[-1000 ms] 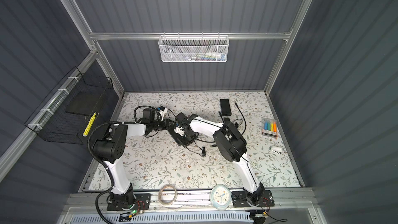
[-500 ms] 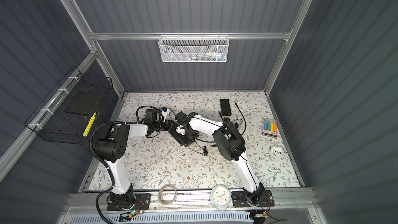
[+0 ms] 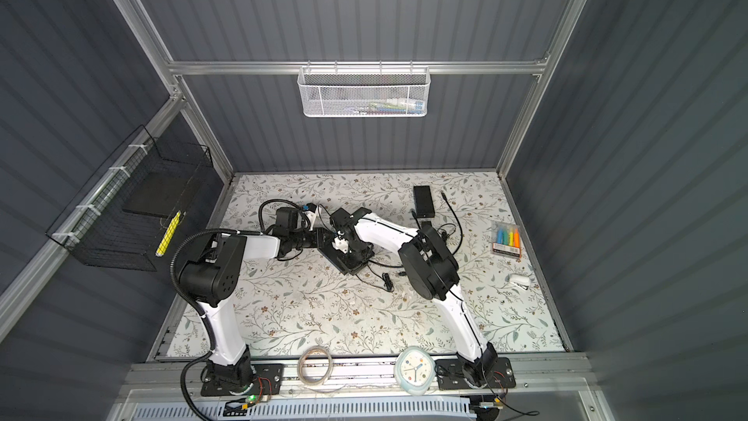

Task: Insert the plug into the switch port
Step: 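Hold the ribbed switch with both grippers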

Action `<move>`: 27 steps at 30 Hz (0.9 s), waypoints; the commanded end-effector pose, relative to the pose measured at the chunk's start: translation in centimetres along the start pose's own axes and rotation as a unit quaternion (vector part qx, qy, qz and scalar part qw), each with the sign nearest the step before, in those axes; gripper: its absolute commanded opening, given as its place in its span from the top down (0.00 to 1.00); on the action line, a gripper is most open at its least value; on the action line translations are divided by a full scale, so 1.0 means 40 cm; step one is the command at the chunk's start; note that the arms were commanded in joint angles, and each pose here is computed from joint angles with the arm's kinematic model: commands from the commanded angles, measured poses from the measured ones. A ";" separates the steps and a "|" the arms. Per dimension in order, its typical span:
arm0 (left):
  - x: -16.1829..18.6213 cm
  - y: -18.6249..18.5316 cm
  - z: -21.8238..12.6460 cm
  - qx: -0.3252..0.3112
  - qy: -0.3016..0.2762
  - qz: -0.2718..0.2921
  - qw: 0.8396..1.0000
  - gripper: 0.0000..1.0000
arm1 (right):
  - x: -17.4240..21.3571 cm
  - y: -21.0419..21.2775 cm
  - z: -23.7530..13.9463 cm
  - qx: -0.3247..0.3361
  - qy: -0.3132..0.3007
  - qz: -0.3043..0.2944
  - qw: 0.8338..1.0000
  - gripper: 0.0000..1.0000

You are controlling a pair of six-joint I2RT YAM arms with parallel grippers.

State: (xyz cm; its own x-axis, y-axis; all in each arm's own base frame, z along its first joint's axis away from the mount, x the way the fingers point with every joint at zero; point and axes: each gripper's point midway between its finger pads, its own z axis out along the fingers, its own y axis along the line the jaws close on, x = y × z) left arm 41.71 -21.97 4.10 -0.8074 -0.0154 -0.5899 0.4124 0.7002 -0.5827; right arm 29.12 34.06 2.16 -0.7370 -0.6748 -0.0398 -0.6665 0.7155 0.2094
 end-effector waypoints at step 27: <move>0.152 -0.119 0.059 0.079 0.089 -0.025 0.993 0.67 | -0.253 0.024 -0.055 -0.031 -0.168 -0.074 0.982 1.00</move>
State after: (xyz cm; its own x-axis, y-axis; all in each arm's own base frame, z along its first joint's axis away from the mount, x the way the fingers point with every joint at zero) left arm 42.10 -22.55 4.25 -0.7840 -0.0162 -0.6206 0.4340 0.7005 -0.5665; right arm 29.44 34.01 2.04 -0.6950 -0.7189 -0.0123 -0.6999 0.6725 0.2405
